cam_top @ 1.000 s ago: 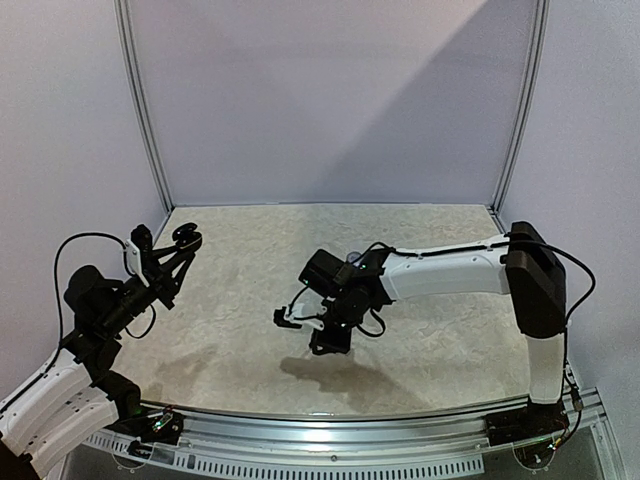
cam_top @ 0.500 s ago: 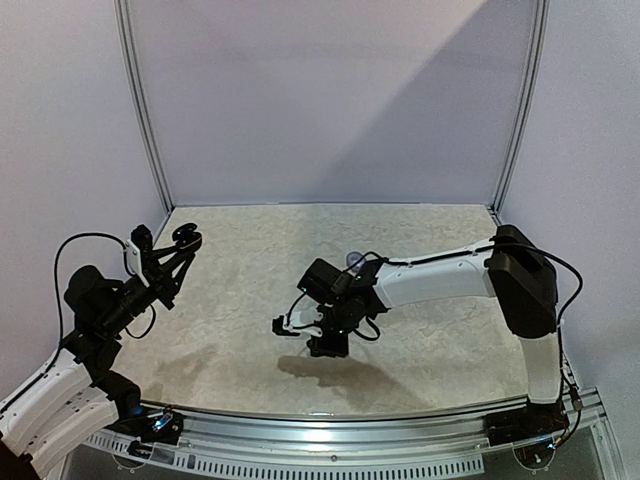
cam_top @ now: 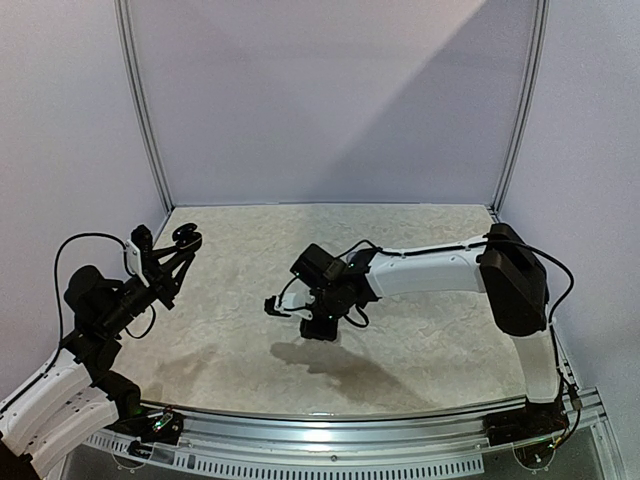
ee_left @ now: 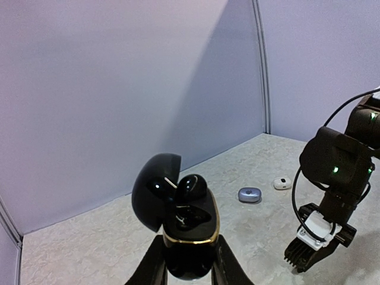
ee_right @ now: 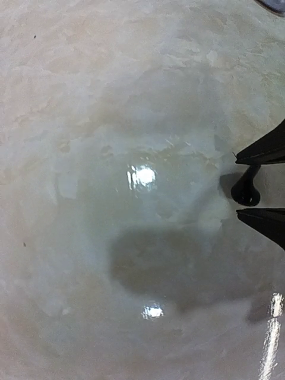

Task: Insert the wireless bluetooth earbuds into the charging case

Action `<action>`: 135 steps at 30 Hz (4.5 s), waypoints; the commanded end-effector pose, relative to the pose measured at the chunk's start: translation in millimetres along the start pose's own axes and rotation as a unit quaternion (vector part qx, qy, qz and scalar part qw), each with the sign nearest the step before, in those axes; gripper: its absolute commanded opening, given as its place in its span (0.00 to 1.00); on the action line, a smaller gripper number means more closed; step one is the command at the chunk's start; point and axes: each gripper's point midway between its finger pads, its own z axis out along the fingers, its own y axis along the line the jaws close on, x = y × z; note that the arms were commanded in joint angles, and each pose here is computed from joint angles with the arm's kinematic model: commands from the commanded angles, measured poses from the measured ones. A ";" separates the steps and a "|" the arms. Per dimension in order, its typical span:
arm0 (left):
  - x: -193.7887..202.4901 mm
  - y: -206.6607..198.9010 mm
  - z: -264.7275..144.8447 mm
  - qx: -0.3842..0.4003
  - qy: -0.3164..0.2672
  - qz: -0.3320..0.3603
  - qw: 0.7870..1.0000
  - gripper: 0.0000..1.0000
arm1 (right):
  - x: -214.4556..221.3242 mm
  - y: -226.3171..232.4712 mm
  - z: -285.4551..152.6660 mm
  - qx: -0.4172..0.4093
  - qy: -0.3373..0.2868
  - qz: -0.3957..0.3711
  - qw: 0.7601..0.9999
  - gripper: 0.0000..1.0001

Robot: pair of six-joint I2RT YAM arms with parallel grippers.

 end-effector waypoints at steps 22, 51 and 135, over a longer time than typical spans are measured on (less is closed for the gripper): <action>12.8 1.8 0.3 -0.001 0.017 0.002 1.000 0.00 | 5.0 3.4 17.0 -0.017 0.002 -0.037 0.999 0.50; 13.5 0.6 0.1 0.003 0.019 0.001 1.000 0.00 | 35.4 37.4 -9.4 -0.078 0.046 -0.079 0.993 0.38; 20.0 -3.1 1.1 0.015 0.029 -0.003 0.999 0.00 | 33.0 24.8 2.5 -0.065 0.108 0.249 0.960 0.36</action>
